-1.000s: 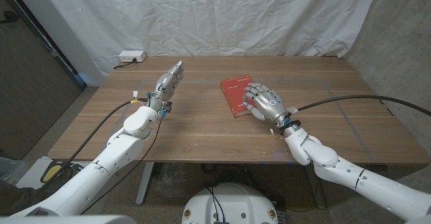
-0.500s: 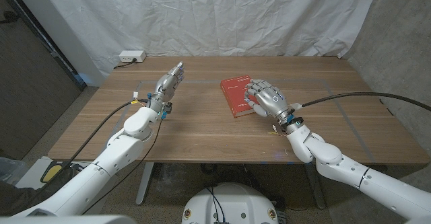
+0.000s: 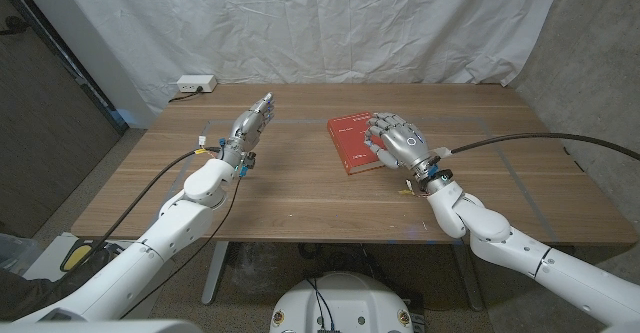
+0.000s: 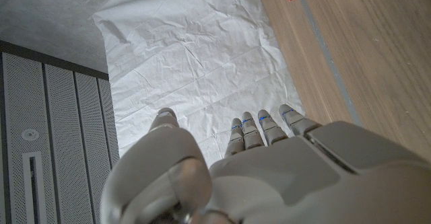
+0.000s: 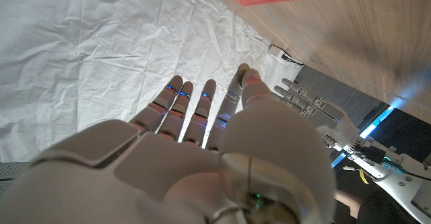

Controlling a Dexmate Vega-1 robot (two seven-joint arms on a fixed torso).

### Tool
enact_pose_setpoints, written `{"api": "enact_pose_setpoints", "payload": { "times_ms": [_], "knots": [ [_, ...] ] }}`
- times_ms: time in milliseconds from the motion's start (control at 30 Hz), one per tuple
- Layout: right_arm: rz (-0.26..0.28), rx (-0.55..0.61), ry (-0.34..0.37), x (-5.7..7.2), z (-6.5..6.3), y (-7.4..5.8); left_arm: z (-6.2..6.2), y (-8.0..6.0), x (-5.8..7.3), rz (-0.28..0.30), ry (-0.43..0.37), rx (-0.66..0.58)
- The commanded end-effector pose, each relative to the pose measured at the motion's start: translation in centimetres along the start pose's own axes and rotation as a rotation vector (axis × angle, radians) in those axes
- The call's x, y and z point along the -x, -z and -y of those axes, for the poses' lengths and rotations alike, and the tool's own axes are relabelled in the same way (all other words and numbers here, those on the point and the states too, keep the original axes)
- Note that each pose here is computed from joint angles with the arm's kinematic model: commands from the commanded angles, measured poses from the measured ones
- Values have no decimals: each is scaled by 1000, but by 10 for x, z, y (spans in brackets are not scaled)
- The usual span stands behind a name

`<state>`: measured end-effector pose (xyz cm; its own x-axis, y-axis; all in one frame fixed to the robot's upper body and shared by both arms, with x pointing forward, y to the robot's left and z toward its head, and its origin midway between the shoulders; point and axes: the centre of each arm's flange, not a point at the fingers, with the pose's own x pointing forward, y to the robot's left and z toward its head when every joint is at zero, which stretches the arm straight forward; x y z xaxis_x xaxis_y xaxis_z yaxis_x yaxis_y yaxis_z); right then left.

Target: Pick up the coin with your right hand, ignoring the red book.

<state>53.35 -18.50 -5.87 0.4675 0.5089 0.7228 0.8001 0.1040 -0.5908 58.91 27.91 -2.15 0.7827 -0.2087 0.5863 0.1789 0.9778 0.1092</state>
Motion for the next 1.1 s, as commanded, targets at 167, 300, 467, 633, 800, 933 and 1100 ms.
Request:
{"api": "enact_pose_setpoints", "payload": {
  "times_ms": [167, 300, 467, 633, 800, 933, 1100],
  "knots": [
    [-20, -28, -16, -18, 13, -4, -9, -2, -5, 24, -11, 1],
    [-20, -11, -44, -25, 17, -6, -10, -2, -7, 27, -9, 8],
    [-16, -5, -52, -31, 21, -7, -11, -4, -10, 30, -2, 6],
    [-14, -14, -40, -33, 25, -6, -11, -5, -13, 29, 2, 0],
    [-10, -12, -33, -34, 31, -6, -13, -6, -13, 36, -3, 3],
    [-12, -8, -27, -36, 37, -5, -13, -6, -13, 28, -1, -4],
    [-10, -17, -23, -39, 45, -4, -14, -8, -13, 35, -1, -1]
  ]
}}
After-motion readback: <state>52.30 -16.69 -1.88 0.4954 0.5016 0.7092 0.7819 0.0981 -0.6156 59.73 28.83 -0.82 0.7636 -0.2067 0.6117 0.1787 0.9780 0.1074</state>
